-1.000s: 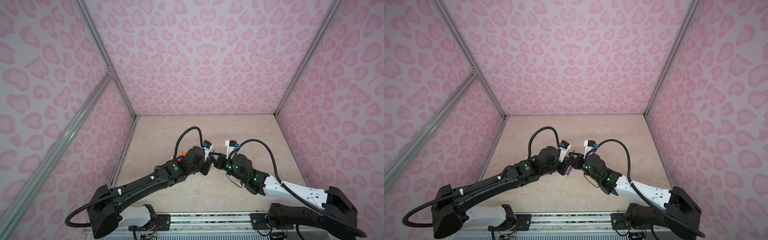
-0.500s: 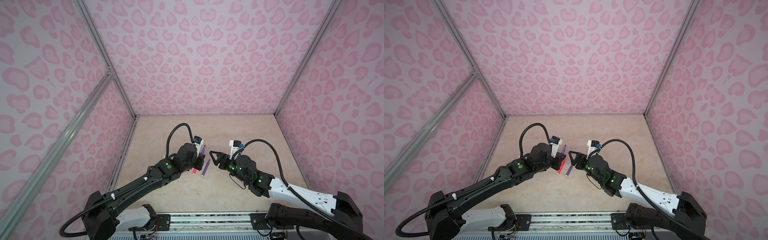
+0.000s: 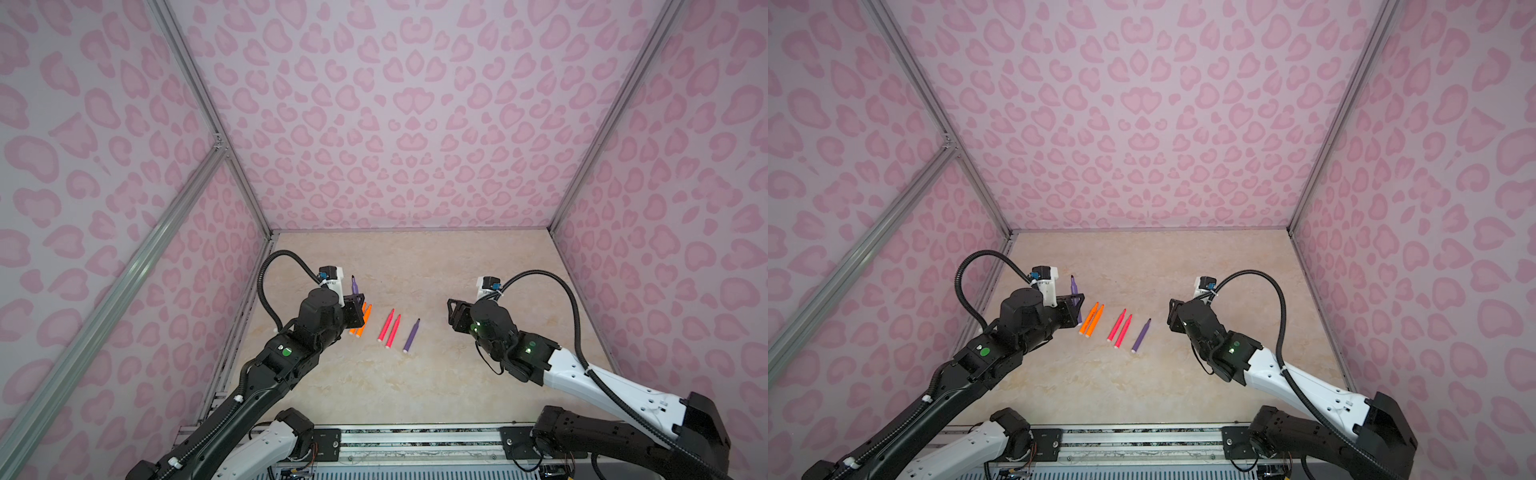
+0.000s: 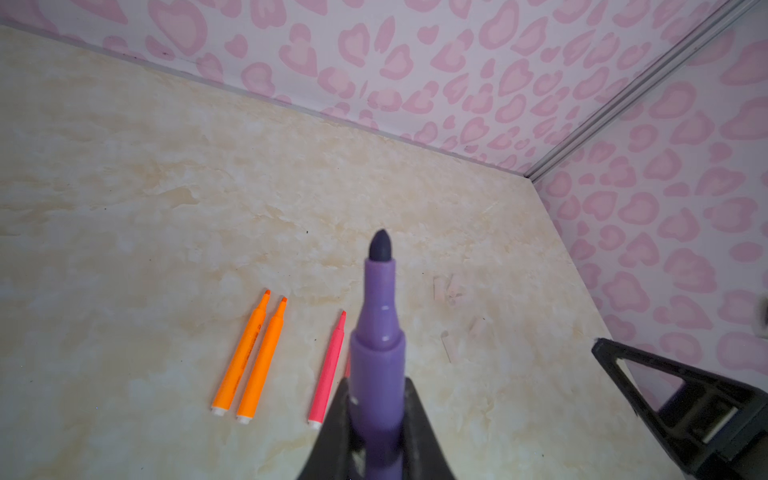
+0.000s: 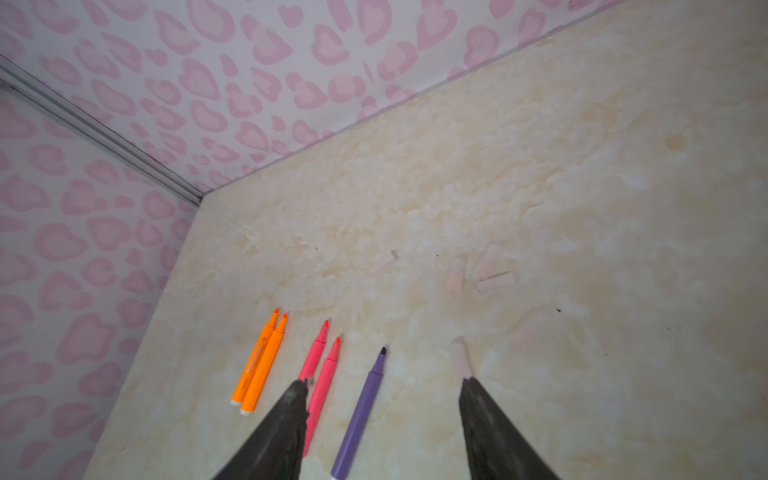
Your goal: Insert the pens into the pen caps
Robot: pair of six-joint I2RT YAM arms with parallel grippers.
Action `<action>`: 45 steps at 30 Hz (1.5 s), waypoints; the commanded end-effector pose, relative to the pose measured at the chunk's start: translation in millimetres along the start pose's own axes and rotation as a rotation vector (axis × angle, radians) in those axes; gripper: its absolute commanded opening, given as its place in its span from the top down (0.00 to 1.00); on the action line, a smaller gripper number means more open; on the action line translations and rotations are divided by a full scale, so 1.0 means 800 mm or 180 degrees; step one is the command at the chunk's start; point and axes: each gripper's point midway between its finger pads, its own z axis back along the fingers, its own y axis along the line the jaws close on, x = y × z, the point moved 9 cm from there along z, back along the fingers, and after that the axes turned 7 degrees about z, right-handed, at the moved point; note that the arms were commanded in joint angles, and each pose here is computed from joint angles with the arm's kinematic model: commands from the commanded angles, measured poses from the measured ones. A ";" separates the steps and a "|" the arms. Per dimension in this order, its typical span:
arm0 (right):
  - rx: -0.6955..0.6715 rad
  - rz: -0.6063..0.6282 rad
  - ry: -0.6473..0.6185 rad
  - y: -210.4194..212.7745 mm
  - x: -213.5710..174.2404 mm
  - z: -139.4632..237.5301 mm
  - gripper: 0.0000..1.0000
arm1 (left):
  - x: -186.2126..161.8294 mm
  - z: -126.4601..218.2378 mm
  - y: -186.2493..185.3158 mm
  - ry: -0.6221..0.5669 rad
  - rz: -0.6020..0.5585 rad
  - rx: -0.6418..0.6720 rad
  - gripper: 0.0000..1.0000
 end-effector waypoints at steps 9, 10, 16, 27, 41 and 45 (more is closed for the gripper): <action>-0.0692 0.1000 0.1662 -0.015 -0.048 -0.135 0.65 | -0.038 -0.060 0.006 0.0171 -0.0330 -0.0165 0.96; -0.0704 0.1035 0.1746 -0.014 -0.055 -0.143 0.65 | -0.038 -0.061 0.005 0.0189 -0.0333 -0.0175 0.97; -0.0671 0.1121 0.1871 -0.008 -0.065 -0.160 0.59 | -0.042 -0.065 0.002 0.0275 -0.0333 -0.0193 0.97; -0.0910 0.1300 0.2040 -0.007 -0.081 -0.182 0.62 | -0.041 -0.056 -0.005 0.0220 -0.0387 -0.0308 0.97; -0.1027 0.1355 0.1993 -0.008 -0.088 -0.176 0.65 | -0.044 -0.061 -0.009 0.0244 -0.0437 -0.0274 0.97; -0.1025 0.1360 0.2004 -0.010 -0.092 -0.176 0.65 | -0.045 -0.061 -0.010 0.0251 -0.0443 -0.0284 0.97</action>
